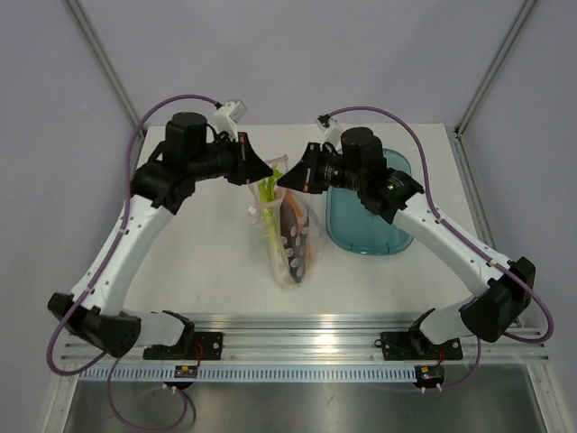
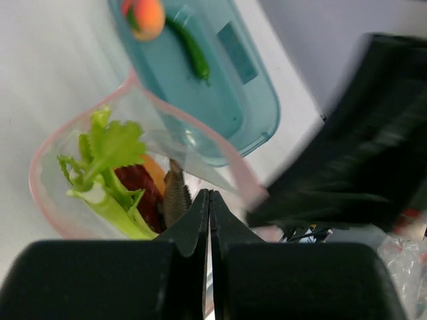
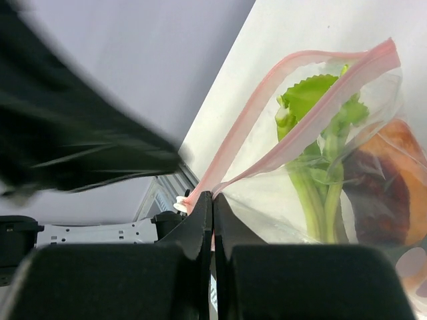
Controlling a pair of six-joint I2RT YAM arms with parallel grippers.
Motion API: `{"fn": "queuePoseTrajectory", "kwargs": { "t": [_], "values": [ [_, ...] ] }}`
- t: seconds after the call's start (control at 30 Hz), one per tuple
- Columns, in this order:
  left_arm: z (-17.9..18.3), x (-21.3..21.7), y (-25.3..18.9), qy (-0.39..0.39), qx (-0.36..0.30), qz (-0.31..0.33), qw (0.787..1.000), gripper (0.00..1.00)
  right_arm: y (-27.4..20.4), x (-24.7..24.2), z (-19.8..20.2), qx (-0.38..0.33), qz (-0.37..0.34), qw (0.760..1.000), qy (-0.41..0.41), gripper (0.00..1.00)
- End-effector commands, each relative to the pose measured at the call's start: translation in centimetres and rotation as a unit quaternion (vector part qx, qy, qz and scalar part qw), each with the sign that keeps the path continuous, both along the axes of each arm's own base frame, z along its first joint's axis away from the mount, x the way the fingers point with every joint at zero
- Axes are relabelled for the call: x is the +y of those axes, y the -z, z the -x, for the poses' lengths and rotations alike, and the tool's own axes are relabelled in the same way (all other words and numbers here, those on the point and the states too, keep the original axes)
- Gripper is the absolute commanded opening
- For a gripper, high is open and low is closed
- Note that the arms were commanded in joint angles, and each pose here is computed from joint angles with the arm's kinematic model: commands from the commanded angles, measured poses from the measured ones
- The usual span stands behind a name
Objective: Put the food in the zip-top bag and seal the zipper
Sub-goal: Adjust the zipper food storage bag at the center of the board.
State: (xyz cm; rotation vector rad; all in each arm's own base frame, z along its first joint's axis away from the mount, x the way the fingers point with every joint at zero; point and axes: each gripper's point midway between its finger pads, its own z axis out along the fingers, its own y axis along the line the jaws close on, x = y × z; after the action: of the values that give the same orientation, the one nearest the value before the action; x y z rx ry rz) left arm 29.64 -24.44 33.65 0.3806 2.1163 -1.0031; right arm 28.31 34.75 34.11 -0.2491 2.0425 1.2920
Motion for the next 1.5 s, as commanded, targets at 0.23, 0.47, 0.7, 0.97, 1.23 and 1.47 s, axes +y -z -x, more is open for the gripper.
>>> {"fn": "queuePoseTrajectory", "kwargs": {
  "t": [0.23, 0.47, 0.7, 0.97, 1.23, 1.47],
  "values": [
    [-1.1, 5.2, -1.6, -0.117, -0.019, -0.034, 0.992, 0.20, -3.1, 0.2, 1.3, -0.044, -0.037, 0.998, -0.023, 0.00],
    [-3.4, 5.8, 3.9, -0.151, 0.040, -0.066, 0.986, 0.59, -3.4, -0.3, 1.7, -0.048, -0.037, 0.998, -0.018, 0.00],
    [-4.1, 5.5, 6.9, -0.151, 0.064, -0.074, 0.984, 0.39, -3.3, -0.7, 2.0, -0.047, -0.036, 0.998, -0.016, 0.00],
    [-4.0, 4.8, 6.4, -0.130, 0.064, -0.063, 0.987, 0.00, -2.0, -0.6, 1.3, -0.040, -0.016, 0.999, -0.009, 0.00],
    [-2.7, 4.3, 3.3, -0.095, 0.040, -0.049, 0.993, 0.00, -2.6, 0.4, 0.5, -0.046, -0.004, 0.999, -0.020, 0.00],
    [-1.3, 3.9, 0.6, -0.072, 0.015, -0.024, 0.997, 0.00, -5.9, 0.9, 0.6, -0.079, -0.029, 0.996, -0.023, 0.00]
  ]
}}
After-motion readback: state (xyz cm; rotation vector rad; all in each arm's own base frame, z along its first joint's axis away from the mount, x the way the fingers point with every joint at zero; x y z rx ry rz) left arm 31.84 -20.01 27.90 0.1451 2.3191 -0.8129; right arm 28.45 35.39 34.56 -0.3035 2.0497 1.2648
